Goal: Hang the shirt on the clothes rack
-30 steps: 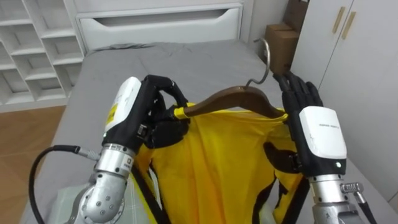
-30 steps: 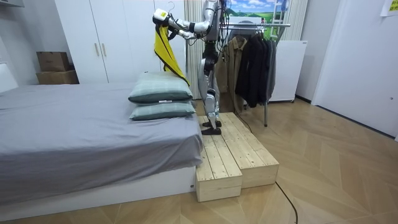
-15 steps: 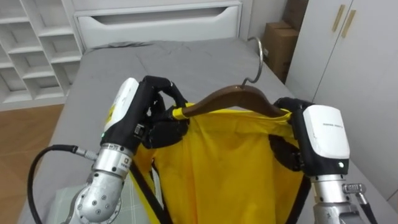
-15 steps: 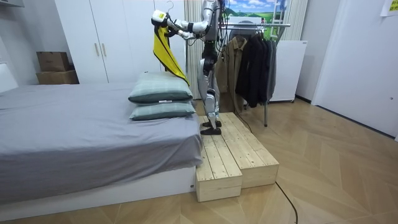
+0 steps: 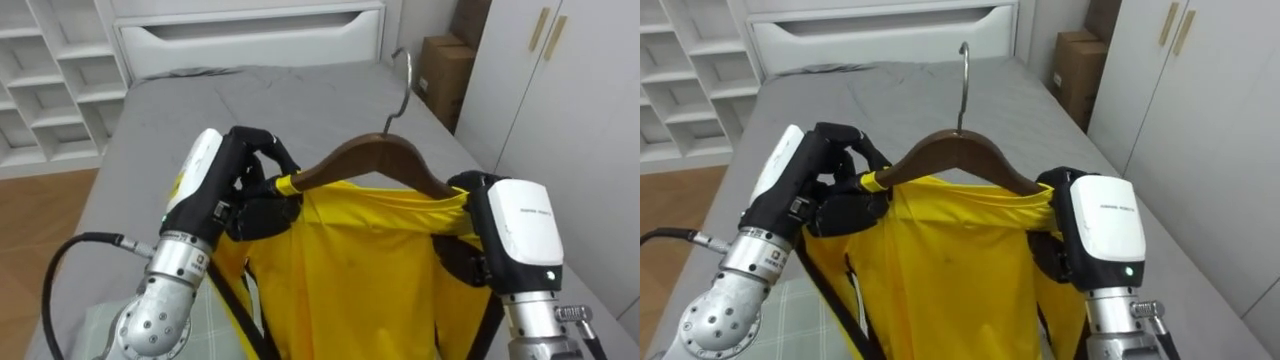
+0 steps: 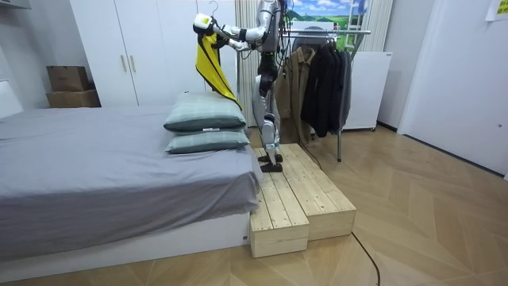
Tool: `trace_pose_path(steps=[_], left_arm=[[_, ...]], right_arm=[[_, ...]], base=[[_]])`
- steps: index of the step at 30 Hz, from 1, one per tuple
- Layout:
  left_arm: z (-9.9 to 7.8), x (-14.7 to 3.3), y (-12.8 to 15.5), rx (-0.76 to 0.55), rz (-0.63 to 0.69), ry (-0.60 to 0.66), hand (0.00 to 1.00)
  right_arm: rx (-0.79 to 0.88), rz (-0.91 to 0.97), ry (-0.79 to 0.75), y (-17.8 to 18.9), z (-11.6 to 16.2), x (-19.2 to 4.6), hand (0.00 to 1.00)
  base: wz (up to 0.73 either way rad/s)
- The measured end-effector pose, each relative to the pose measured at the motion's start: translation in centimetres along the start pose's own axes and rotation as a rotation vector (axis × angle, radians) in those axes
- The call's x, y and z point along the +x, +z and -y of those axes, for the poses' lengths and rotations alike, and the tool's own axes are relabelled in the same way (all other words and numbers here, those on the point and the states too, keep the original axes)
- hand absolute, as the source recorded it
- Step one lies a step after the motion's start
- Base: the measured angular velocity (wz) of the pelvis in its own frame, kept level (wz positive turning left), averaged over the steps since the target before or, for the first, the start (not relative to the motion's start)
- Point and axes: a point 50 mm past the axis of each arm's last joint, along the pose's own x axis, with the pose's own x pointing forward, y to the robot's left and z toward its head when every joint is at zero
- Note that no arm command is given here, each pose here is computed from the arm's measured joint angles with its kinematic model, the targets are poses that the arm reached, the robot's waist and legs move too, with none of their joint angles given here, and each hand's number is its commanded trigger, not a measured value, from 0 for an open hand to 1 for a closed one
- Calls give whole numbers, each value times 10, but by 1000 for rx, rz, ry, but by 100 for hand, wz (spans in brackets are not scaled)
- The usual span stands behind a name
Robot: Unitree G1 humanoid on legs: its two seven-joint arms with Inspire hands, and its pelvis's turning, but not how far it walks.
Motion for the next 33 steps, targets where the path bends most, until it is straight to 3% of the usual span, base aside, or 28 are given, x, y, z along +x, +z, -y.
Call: trace_pose_path(steps=[5, 6, 7, 8, 13, 19, 33], left_arm=[[4, 0, -1, 0, -12, -20, 100], [4, 0, -1, 0, -14, -22, 88], [4, -1, -1, 0, -15, -24, 58], [6, -1, -1, 0, -17, -29, 0], [9, -1, -1, -26, -26, -34, 0], [24, -1, 5, -208, -29, -91, 0], [33, -7, -14, -209, -109, -179, 0]], right_arm=[[5, -19, 18, -4, -3, -5, 100], [5, -22, 20, -4, -3, -5, 100], [4, -25, 22, -5, -4, -5, 100], [2, -30, 26, -6, -5, -6, 100], [5, -42, 41, -7, -8, -9, 100], [-15, -24, 214, 1, -27, -21, 100], [-64, -28, 418, 1, -44, -33, 100]], base=[[-3], [-4], [-3], [0], [0], [-1], [-4]])
